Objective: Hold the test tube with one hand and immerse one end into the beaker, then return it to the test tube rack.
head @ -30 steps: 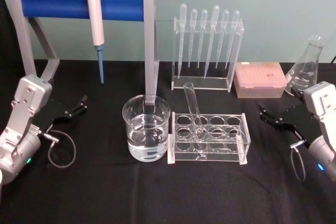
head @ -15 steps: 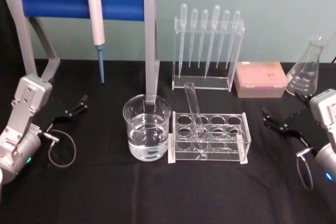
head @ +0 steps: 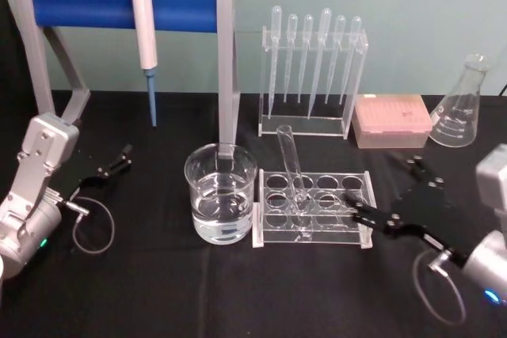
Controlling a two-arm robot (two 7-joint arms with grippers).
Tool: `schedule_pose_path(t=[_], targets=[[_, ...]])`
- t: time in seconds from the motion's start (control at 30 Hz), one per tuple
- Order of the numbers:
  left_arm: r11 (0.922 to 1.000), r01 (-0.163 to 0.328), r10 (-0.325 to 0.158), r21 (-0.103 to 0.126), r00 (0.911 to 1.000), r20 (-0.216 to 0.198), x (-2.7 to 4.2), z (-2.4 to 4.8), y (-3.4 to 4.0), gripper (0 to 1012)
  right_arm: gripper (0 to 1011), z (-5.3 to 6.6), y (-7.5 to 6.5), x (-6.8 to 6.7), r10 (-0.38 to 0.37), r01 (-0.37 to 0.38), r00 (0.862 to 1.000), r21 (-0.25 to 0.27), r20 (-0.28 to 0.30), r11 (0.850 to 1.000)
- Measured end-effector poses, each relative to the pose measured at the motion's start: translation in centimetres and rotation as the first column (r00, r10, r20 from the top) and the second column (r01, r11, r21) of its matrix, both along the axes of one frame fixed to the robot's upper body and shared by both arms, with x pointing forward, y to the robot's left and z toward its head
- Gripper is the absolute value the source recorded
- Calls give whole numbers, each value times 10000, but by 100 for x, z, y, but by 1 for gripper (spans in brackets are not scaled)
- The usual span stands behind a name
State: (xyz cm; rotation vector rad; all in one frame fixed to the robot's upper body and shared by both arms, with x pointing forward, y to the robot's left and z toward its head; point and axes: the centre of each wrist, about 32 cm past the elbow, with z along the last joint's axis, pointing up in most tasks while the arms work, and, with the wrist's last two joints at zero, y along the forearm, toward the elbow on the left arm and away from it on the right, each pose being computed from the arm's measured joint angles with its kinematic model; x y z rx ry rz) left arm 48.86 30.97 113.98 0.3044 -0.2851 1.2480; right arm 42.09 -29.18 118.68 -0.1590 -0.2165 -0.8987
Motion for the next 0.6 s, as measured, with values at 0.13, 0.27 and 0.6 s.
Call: schedule_pose_path(t=[0.13,0.27,0.6], targets=[[10000,0,0,0,10000,0,0,0,0,1000,1002,96,90,170,916,-896,9932,311,-717,9955],[10000,0,0,0,10000,-1,0,0,0,1000,1002,188,179,396,1546,-1506,9773,379,-1449,9879],[10000,0,0,0,10000,-1,0,0,0,1000,1002,446,475,935,2313,-2401,9397,-43,-2521,9707]])
